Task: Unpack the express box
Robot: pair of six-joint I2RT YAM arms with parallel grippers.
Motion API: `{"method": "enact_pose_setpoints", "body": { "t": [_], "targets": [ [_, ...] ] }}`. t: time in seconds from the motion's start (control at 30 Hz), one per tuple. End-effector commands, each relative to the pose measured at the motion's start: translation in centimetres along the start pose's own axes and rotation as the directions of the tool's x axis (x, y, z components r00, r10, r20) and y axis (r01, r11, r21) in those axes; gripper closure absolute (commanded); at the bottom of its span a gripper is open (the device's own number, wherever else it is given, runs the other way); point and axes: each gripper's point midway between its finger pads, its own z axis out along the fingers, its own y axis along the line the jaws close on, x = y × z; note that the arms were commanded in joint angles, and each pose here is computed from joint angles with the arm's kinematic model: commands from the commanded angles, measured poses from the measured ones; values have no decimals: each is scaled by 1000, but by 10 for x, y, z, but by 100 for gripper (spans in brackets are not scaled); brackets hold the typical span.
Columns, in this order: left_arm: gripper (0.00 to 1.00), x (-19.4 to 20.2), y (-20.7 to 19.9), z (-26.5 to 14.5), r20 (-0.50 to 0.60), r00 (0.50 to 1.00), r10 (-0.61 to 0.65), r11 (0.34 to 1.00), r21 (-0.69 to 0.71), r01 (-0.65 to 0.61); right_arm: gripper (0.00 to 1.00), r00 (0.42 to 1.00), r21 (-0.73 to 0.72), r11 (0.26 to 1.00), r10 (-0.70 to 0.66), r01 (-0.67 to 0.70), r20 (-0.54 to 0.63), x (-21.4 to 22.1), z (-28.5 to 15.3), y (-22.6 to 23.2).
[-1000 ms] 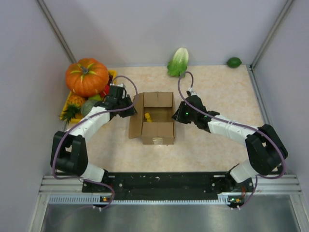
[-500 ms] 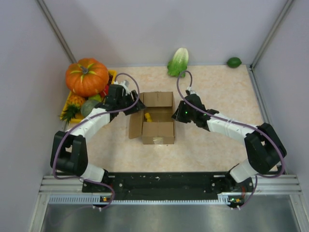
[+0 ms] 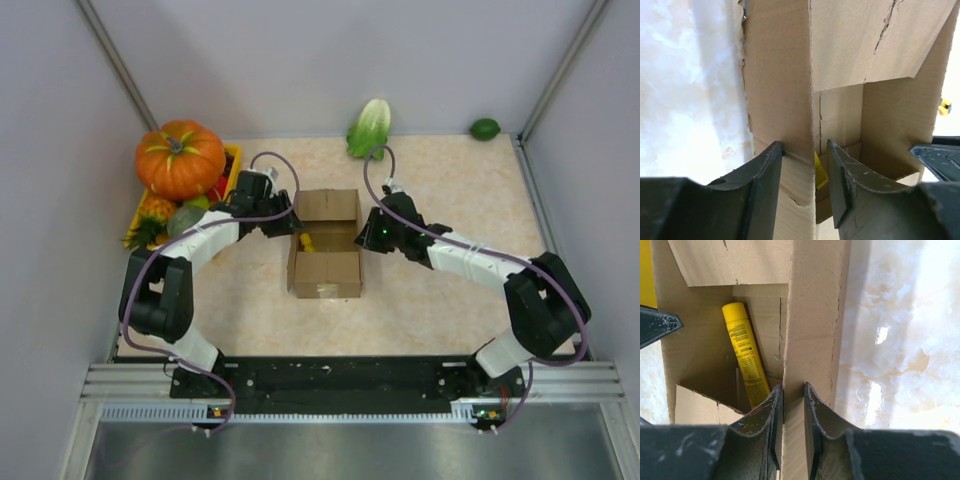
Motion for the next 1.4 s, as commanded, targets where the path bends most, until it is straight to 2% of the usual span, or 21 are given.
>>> {"method": "enact_pose_setpoints", "body": {
  "t": [0.0, 0.03, 0.1, 0.2, 0.23, 0.27, 0.33, 0.5, 0.6, 0.73, 1.03, 1.1, 1.23, 1.27, 1.3, 1.37],
  "targets": [
    [58, 1, -15, 4, -27, 998, 55, 998, 14, -55, 82, 999, -9, 1000, -24, 23, -41, 8, 7, 5],
    [64, 0, -16, 4, -28, 998, 60, 998, 13, -60, 82, 999, -11, 1000, -26, 26, -40, 8, 7, 6],
    [67, 0, -18, 5, -35, 997, 71, 997, 18, -70, 82, 999, -10, 999, -31, 30, -39, 7, 6, 7],
    [86, -1, -19, 4, -33, 993, 109, 994, 15, -109, 81, 999, -4, 1000, -31, 31, -26, 3, 3, 7],
    [97, -4, -19, 3, -30, 992, 119, 993, 13, -118, 81, 999, 0, 999, -35, 35, -14, -1, 2, 8],
    [100, -3, -19, 3, -38, 991, 125, 992, 10, -125, 79, 999, -3, 999, -39, 39, 2, -6, -3, 11],
    [100, -6, -20, 1, -46, 987, 156, 988, 8, -155, 77, 998, 16, 999, -52, 52, 27, -15, -8, 11],
    [100, -9, -21, -1, -73, 963, 260, 966, 19, -259, 63, 988, 33, 994, -106, 103, 110, -42, -34, 20],
    [100, -8, -29, -4, -94, 941, 325, 945, 76, -318, 58, 973, 41, 987, -161, 156, 168, -61, -51, 25],
    [100, -2, -45, -7, -129, 907, 401, 906, 199, -373, 56, 942, 31, 974, -224, 224, 250, -84, -79, 38],
    [100, 2, -28, -15, -165, 845, 509, 860, 154, -487, 49, 899, 4, 924, -374, 383, 228, -77, -87, 39],
    [100, 2, -24, -19, -165, 810, 563, 826, 151, -544, 49, 887, 8, 910, -406, 415, 217, -73, -84, 36],
    [100, 0, -25, -25, -143, 772, 619, 784, 165, -598, 49, 887, 44, 906, -422, 422, 188, -63, -73, 21],
    [99, 0, -26, -25, -142, 768, 625, 779, 172, -602, 48, 886, 47, 904, -426, 425, 184, -62, -71, 20],
    [90, 1, -25, -25, -147, 758, 635, 771, 178, -611, 47, 887, 49, 902, -430, 429, 167, -58, -66, 17],
    [85, 2, -24, -26, -156, 760, 630, 775, 172, -608, 44, 883, 43, 896, -442, 441, 159, -57, -60, 17]
  ]
}}
